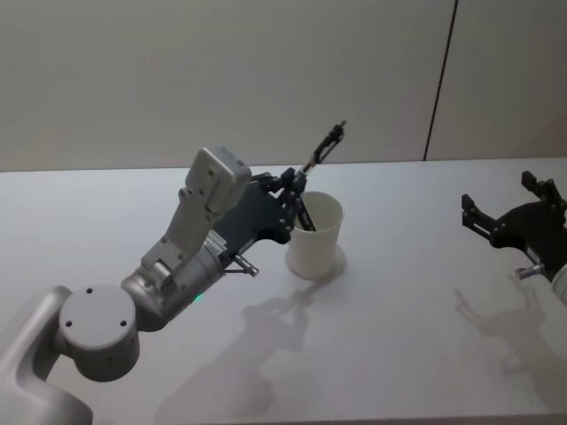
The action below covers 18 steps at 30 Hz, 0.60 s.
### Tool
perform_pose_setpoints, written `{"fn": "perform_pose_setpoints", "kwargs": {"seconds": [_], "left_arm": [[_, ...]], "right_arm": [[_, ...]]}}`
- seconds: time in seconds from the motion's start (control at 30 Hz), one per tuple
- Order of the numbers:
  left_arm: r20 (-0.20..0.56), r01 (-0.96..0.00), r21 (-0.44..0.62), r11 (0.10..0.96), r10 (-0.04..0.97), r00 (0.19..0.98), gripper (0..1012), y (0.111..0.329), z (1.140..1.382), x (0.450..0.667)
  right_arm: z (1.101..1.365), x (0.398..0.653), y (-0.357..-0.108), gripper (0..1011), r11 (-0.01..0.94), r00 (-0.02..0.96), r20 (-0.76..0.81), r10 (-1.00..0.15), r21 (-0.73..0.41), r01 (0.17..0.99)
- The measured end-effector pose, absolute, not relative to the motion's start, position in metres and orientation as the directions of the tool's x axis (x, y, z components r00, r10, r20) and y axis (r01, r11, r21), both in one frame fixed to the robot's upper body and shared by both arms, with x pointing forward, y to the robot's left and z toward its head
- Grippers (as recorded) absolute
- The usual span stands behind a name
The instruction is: Place the pen into the pen holder.
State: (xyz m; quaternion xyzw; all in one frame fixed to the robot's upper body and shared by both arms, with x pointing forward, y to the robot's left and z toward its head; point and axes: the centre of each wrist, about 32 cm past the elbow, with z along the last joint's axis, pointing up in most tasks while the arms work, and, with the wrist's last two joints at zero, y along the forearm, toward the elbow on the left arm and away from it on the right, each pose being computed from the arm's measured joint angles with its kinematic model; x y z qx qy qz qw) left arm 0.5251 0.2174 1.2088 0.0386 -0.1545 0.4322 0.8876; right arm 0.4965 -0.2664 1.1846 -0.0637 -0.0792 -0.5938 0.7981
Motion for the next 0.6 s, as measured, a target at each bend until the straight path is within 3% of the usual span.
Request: {"fn": "perform_pose_setpoints", "kwargs": {"seconds": [0.6], "left_arm": [[0.323, -0.651, -0.051, 0.758, 0.629, 0.707, 137, 0.208, 1.206, 0.545]], "right_arm": [[1.185, 0.496, -0.266, 1002, 0.287, 0.282, 0.202, -0.938, -0.008, 0.958]]}}
